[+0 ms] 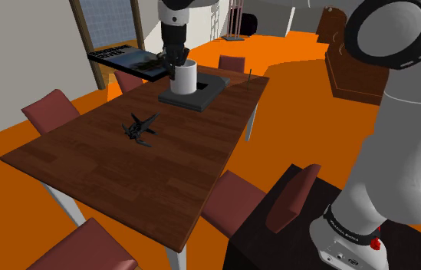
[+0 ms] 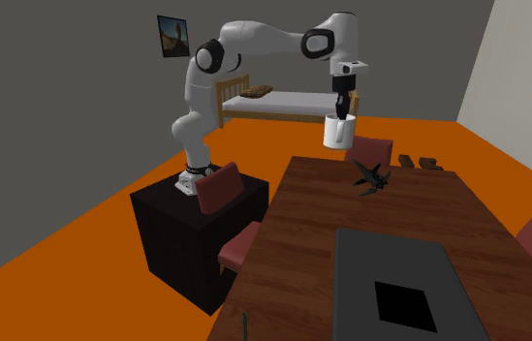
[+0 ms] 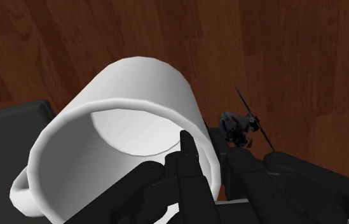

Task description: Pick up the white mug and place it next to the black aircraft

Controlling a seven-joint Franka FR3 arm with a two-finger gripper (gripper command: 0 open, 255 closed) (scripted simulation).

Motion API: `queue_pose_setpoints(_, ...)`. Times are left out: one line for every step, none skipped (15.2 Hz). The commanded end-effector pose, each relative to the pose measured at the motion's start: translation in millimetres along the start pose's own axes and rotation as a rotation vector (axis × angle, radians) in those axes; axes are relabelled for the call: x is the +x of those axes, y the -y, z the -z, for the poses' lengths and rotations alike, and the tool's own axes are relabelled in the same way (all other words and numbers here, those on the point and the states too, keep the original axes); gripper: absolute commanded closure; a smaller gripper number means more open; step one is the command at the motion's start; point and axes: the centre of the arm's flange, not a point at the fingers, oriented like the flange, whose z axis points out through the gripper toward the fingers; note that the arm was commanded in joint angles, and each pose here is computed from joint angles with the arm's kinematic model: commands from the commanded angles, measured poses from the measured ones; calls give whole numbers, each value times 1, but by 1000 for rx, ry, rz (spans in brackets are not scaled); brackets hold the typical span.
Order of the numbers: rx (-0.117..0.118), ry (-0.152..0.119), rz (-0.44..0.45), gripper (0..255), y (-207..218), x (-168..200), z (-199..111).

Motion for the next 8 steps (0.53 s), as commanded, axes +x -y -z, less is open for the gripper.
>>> queue_pose_setpoints(0, -1, -2, 255, 24, 4, -1)
queue_pose_setpoints(0, -1, -2, 255, 37, 7, -1)
queue_pose_setpoints(0, -1, -2, 255, 50, 10, -1)
queue_pose_setpoints(0, -1, -2, 255, 63, 12, -1)
queue_pose_setpoints(0, -1, -2, 255, 75, 15, -1)
queue_pose_setpoints(0, -1, -2, 255, 88, 17, -1)
queue_pose_setpoints(0, -1, -2, 255, 101, 20, -1)
queue_pose_setpoints(0, -1, -2, 255, 114, 23, -1)
